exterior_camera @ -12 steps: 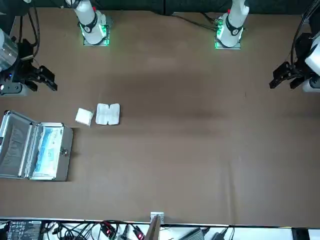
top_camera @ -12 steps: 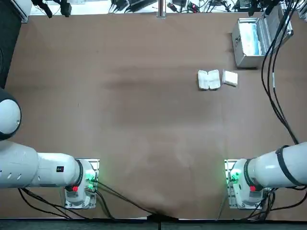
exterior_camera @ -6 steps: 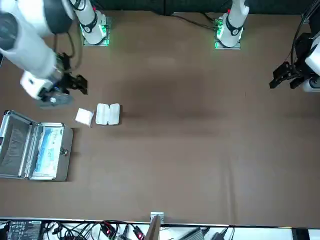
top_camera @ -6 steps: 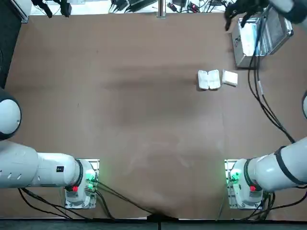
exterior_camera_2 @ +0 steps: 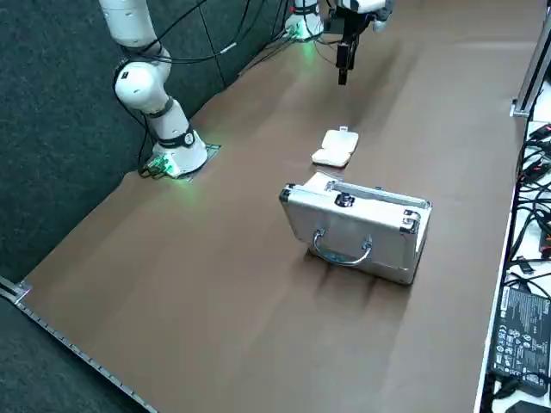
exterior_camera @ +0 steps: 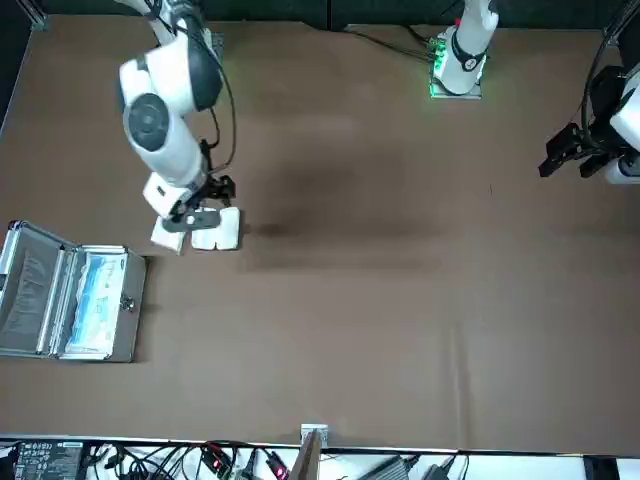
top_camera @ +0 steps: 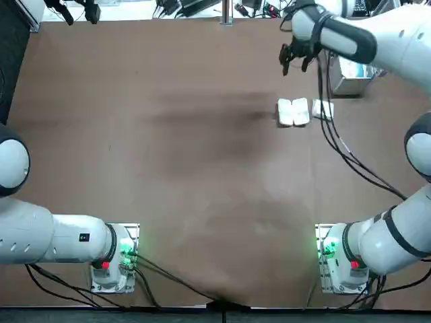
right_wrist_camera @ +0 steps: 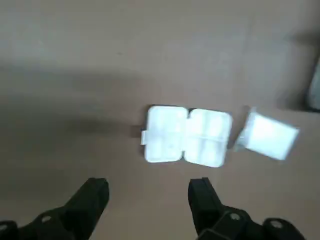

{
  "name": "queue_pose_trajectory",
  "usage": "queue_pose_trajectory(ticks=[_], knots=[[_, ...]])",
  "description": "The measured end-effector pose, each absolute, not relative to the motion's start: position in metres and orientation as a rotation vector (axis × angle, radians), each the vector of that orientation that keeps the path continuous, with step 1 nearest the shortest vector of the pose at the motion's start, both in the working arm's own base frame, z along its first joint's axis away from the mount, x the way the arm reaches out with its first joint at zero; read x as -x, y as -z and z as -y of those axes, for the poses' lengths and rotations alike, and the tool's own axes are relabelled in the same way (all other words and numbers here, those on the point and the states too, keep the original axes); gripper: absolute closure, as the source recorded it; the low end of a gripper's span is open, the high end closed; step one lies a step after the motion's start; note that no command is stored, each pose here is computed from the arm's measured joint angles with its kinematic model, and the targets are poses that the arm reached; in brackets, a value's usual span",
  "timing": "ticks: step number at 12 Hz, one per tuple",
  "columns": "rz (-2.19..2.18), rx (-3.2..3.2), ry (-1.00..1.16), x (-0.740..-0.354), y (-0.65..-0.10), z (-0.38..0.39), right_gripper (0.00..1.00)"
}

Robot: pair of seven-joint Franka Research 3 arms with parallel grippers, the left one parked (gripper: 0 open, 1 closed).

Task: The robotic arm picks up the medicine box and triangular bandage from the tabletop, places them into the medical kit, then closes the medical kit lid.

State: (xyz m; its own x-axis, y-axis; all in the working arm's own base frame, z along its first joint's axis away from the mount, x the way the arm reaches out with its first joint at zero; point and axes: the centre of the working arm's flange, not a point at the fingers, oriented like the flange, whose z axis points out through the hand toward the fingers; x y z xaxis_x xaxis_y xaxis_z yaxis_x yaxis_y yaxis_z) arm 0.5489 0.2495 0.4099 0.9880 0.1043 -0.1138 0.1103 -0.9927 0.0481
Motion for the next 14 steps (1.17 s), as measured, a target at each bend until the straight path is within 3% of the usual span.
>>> queue_pose_trajectory(ticks=[1,5,7,8,14], knots=[[-0.145,-3.073,0.177,-0.544,-0.394,-0.264,0.02],[-0.062,-3.054,0.188,-0.533,-0.334,-0.310,0.21],[-0.027,-3.042,0.204,-0.535,-0.310,-0.312,0.23],[-0.007,-3.038,0.202,-0.537,-0.300,-0.311,0.32],[0.030,-2.974,0.202,-0.545,-0.245,-0.298,0.40]])
